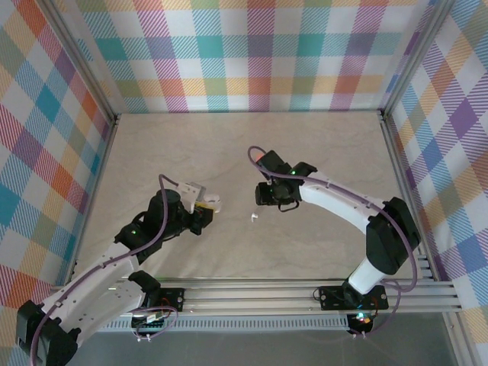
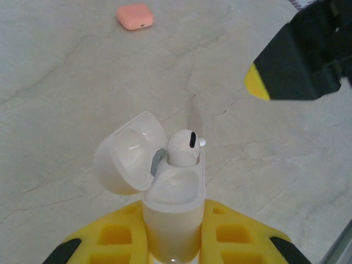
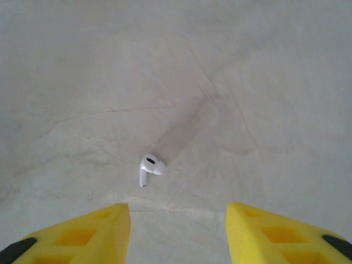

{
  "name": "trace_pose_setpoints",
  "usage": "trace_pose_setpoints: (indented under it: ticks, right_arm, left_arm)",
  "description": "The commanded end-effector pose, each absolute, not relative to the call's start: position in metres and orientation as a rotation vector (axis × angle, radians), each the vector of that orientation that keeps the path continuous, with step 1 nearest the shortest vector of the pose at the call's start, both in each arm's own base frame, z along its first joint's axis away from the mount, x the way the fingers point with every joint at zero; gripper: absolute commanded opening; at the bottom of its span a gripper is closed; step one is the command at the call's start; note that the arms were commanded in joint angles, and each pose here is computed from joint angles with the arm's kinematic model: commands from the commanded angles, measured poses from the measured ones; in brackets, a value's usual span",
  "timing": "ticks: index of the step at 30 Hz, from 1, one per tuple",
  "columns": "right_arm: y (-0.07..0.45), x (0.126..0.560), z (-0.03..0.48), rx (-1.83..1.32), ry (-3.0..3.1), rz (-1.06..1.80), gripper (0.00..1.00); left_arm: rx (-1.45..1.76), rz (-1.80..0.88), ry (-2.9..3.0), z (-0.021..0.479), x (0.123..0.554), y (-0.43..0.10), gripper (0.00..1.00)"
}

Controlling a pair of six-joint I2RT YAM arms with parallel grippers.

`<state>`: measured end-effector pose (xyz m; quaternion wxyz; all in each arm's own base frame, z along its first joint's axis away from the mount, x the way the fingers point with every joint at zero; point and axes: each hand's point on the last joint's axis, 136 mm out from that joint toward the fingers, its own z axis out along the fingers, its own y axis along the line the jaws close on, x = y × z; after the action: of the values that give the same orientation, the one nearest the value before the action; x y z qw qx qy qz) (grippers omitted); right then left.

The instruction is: Insert the wireless bluetooth earbuds into the charging case

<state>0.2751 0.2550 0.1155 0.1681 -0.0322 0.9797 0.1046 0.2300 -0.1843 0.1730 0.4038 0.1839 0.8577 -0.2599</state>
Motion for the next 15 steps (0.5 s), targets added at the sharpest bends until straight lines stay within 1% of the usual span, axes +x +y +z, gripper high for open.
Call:
trace_pose_setpoints:
  ticks: [1,7,11,15]
  right_arm:
    - [0.26,0.26,0.096,0.339,2.827,0.254,0.49]
    - [0.28,0.264,0.065,0.462,2.874,0.291,0.49]
    - [0.286,0.268,0.054,0.463,2.89,0.275,0.48]
    - [0.293,0.276,0.046,0.471,2.897,0.324,0.46]
  left_arm:
    - [0.473,-0.711,2.089,0.199,0.239,-0.194,0.0]
    - [0.512,-0.74,2.097,0.201,0.236,-0.2,0.0]
    - [0.515,-0.755,2.089,0.203,0.235,-0.2,0.0]
    - [0.511,-0.769,2.083,0.202,0.234,-0.201,0.0]
